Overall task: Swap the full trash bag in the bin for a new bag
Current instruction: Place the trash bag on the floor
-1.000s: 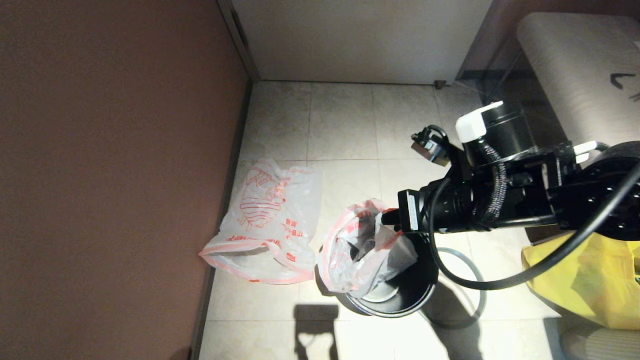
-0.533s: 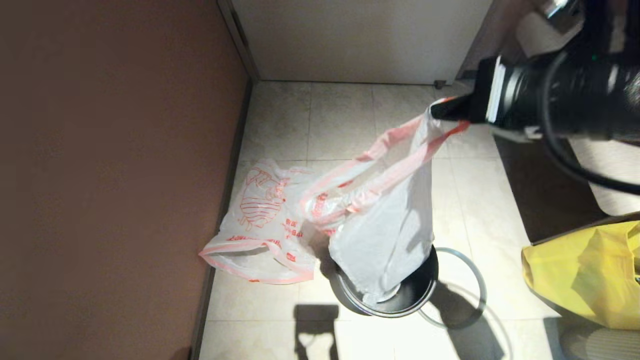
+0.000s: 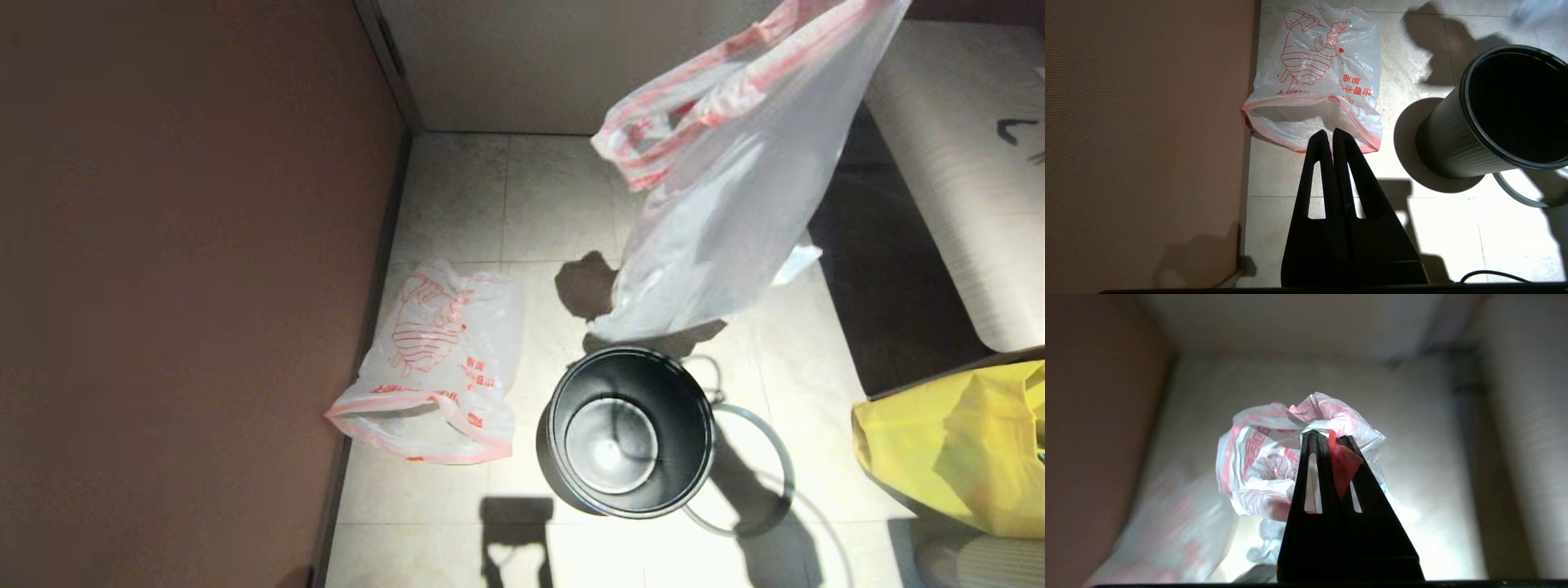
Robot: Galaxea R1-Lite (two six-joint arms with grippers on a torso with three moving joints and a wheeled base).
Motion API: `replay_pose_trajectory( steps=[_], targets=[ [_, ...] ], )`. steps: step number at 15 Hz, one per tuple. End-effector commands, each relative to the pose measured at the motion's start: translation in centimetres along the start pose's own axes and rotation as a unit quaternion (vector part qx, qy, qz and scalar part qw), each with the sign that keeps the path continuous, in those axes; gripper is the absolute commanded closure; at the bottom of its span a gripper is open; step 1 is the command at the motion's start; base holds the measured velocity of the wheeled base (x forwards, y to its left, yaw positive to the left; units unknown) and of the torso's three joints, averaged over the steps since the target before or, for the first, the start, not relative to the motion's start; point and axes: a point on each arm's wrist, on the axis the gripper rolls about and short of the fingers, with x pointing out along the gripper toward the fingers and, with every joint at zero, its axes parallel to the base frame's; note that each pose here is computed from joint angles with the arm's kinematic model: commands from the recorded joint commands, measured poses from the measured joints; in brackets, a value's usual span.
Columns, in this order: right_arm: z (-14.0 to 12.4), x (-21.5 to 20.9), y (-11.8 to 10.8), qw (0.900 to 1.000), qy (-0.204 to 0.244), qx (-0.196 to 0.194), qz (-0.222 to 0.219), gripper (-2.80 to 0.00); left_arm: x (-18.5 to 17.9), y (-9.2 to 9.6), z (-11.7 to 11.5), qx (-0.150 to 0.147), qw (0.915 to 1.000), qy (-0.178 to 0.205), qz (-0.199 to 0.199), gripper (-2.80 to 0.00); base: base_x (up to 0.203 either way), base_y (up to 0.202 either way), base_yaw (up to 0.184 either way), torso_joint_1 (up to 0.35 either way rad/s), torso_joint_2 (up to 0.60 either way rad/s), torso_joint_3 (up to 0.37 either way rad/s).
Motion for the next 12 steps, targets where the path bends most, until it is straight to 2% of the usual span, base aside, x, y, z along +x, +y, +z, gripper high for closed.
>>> replay_pose_trajectory(
  steps=[1,3,5,7,9,12],
  targets=[
    [1.9,-0.7,-1.1,0.997,-0.055,-0.032,-0.037,0.00,0.0,0.0,0.0,0.000,1.0000,0.000,0.000,0.00,0.000,0.000,0.000,0.000,0.00,0.000],
    [3.2,-1.6,-2.1,0.994,-0.088,-0.038,-0.058,0.00,0.0,0.0,0.0,0.000,1.0000,0.000,0.000,0.00,0.000,0.000,0.000,0.000,0.00,0.000],
    [2.9,-0.8,-3.2,0.991,-0.085,-0.051,-0.092,0.00,0.0,0.0,0.0,0.000,1.0000,0.000,0.000,0.00,0.000,0.000,0.000,0.000,0.00,0.000],
    [0.9,1.9,-5.0,0.985,-0.057,-0.072,-0.144,0.00,0.0,0.0,0.0,0.000,1.0000,0.000,0.000,0.00,0.000,0.000,0.000,0.000,0.00,0.000],
    [-3.6,6.9,-7.7,0.977,0.003,-0.079,-0.197,0.00,0.0,0.0,0.0,0.000,1.0000,0.000,0.001,0.00,0.000,0.000,0.000,0.000,0.00,0.000],
    [-12.2,14.1,-13.2,0.958,0.094,-0.051,-0.268,0.00,0.0,0.0,0.0,0.000,1.0000,0.000,0.000,0.00,0.000,0.000,0.000,0.000,0.00,0.000]
  ],
)
